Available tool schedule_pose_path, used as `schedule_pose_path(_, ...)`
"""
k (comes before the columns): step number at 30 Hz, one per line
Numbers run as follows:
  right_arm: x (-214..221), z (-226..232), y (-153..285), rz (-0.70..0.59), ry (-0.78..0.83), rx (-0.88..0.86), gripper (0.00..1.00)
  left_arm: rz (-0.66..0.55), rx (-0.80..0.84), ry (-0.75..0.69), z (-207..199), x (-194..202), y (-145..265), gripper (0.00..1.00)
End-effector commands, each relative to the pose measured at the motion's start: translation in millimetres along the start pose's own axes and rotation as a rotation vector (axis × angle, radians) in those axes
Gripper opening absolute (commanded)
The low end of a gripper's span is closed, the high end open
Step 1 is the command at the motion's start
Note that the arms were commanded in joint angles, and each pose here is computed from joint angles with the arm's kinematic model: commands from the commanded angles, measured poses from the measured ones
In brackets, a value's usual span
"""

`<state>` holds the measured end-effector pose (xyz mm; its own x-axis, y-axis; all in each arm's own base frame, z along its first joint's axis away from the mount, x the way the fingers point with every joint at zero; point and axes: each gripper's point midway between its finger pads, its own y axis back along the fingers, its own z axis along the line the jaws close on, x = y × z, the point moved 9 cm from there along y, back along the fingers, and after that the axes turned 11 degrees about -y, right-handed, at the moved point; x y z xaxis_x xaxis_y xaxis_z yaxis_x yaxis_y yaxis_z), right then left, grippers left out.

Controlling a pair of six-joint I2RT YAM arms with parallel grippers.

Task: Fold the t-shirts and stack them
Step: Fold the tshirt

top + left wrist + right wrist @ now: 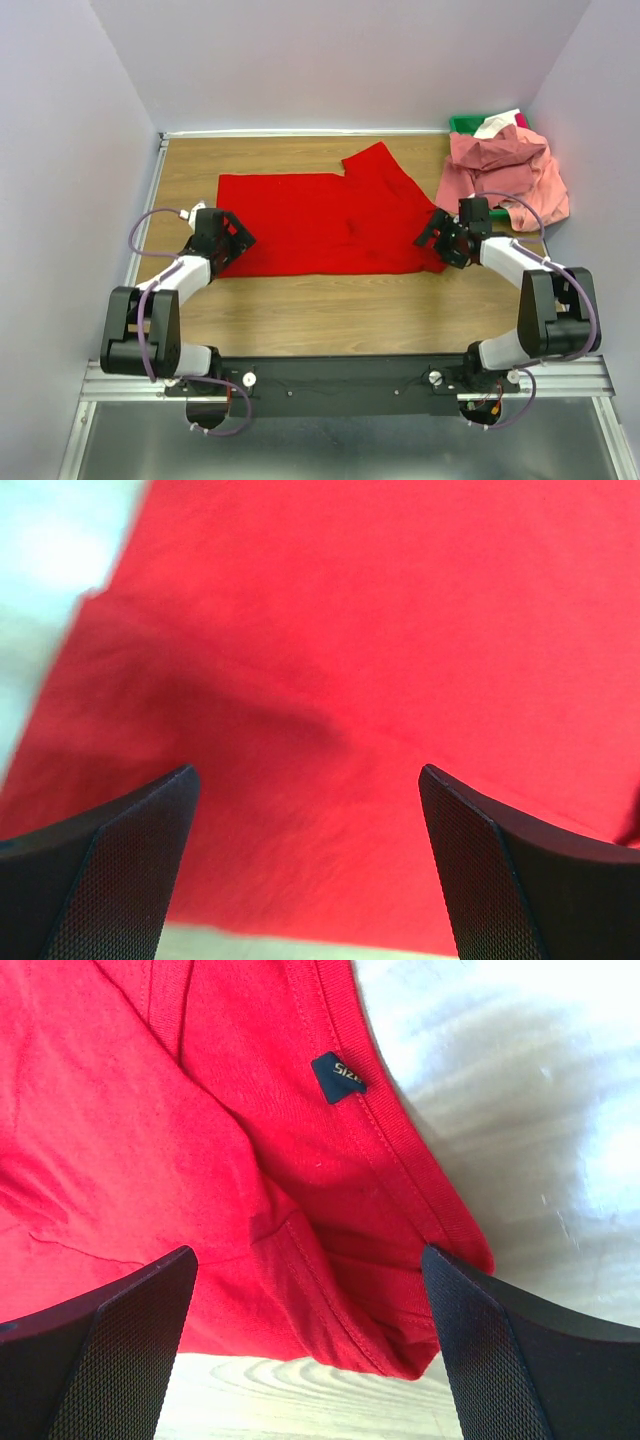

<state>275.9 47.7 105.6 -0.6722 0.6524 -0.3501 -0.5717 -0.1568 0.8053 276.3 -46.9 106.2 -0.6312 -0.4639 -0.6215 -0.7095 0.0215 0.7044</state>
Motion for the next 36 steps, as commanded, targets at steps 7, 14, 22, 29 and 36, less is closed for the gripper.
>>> schedule_pose_path(7,41.6,-36.1,31.3,0.069,-0.022,0.067,1.0,-0.069,-0.004,0.042,16.3,17.5,48.2,0.99)
schedule_pose_path(14,25.0,-11.7,71.1,-0.021,0.056,-0.072,1.0,-0.205,0.097,0.055,0.6,-7.5,81.9,0.99)
schedule_pose_path(22,28.2,18.2,79.3,0.029,0.085,-0.219,1.0,-0.145,0.221,0.018,-27.9,-30.7,53.7,0.99)
schedule_pose_path(29,60.2,30.7,44.8,0.146,0.139,-0.168,1.0,-0.024,0.246,-0.007,-39.1,-21.3,10.2,0.99)
schedule_pose_path(36,69.0,16.2,26.0,0.198,0.13,-0.078,1.0,0.066,0.03,0.029,-9.4,7.5,-4.0,0.99)
